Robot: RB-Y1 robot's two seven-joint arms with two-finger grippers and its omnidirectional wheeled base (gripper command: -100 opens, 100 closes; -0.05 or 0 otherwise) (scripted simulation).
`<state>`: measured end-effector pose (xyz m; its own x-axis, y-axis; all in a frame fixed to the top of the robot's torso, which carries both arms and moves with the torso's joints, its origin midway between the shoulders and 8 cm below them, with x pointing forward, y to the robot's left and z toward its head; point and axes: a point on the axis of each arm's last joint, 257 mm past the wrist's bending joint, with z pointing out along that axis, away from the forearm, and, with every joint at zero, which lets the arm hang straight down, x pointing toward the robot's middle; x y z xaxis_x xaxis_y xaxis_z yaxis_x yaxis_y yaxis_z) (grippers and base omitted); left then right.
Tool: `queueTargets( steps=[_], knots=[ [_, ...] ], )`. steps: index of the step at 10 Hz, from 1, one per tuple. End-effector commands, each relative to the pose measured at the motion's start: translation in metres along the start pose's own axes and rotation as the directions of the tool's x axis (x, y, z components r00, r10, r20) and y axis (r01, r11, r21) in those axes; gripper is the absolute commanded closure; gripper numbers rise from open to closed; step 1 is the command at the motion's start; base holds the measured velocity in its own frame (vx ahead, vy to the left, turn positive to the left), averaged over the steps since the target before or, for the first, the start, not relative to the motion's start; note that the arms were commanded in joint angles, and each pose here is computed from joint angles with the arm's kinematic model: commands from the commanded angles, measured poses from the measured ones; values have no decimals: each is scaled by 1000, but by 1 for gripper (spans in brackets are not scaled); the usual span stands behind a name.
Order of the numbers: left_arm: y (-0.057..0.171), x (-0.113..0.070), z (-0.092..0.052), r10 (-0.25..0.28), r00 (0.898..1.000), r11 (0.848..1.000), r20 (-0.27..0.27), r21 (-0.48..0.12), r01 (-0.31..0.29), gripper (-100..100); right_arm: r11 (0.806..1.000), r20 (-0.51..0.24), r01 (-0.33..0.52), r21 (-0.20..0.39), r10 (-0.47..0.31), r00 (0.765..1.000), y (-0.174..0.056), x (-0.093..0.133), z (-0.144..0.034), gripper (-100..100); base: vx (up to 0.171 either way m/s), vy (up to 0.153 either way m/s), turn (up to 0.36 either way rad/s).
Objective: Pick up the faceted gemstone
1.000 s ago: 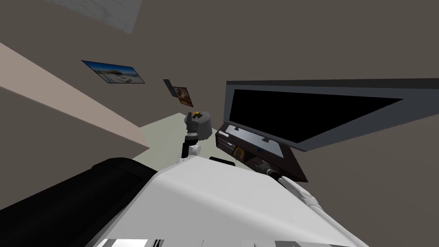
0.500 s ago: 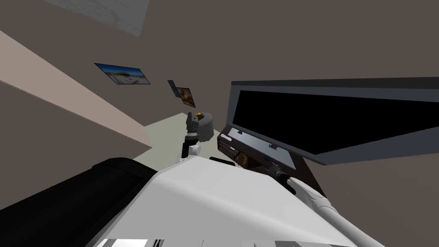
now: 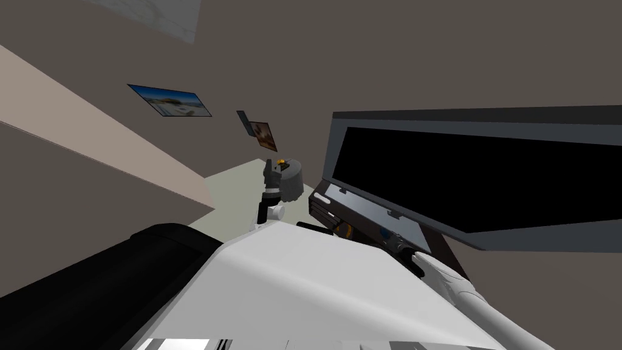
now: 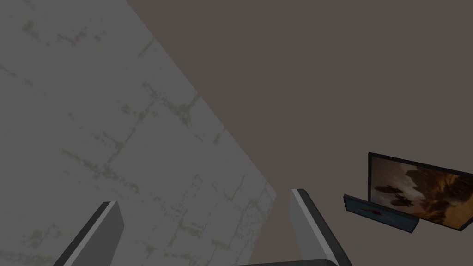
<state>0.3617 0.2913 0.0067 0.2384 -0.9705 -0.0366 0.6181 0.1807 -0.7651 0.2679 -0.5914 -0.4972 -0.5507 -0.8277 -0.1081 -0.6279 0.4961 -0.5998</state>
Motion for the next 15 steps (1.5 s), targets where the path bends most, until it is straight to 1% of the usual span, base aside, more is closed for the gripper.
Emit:
queueTargets(
  steps=[1,4,5,6,10,11,12,13,14,15],
  knots=[
    [0,0,0,0,1000,1000,0,0,0,0,1000,-4,-6,1,6,1000,8,-5,4,-100,-14,-18,53],
    [0,0,0,0,1000,1000,0,0,0,0,1000,-10,-15,3,15,1000,19,-13,11,-100,-22,-29,83],
    [0,0,0,0,1000,1000,0,0,0,0,1000,-8,-14,3,14,1000,16,-11,10,-100,-8,-7,14],
    [0,0,0,0,1000,1000,0,0,0,0,1000,-9,-13,3,13,1000,16,-11,10,100,0,0,0],
    [0,0,0,0,1000,1000,0,0,0,0,1000,-11,-12,9,12,1000,12,-10,10,100,0,0,0],
    [0,0,0,0,1000,1000,0,0,0,0,1000,-12,-11,10,12,1000,12,-10,10,0,0,0,0],
    [0,0,0,0,1000,1000,0,0,0,0,1000,-4,-6,1,6,1000,8,-5,4,100,28,30,-115],
    [0,0,0,0,1000,1000,0,0,0,0,1000,-1,-2,0,2,1000,2,-1,1,100,37,46,-144],
    [0,0,0,0,1000,1000,0,0,0,0,1000,-5,-3,4,3,1000,6,-3,3,100,12,18,-39],
    [0,0,0,0,1000,1000,0,0,0,0,1000,-6,-2,2,2,1000,5,-2,2,0,0,0,0]
  ],
)
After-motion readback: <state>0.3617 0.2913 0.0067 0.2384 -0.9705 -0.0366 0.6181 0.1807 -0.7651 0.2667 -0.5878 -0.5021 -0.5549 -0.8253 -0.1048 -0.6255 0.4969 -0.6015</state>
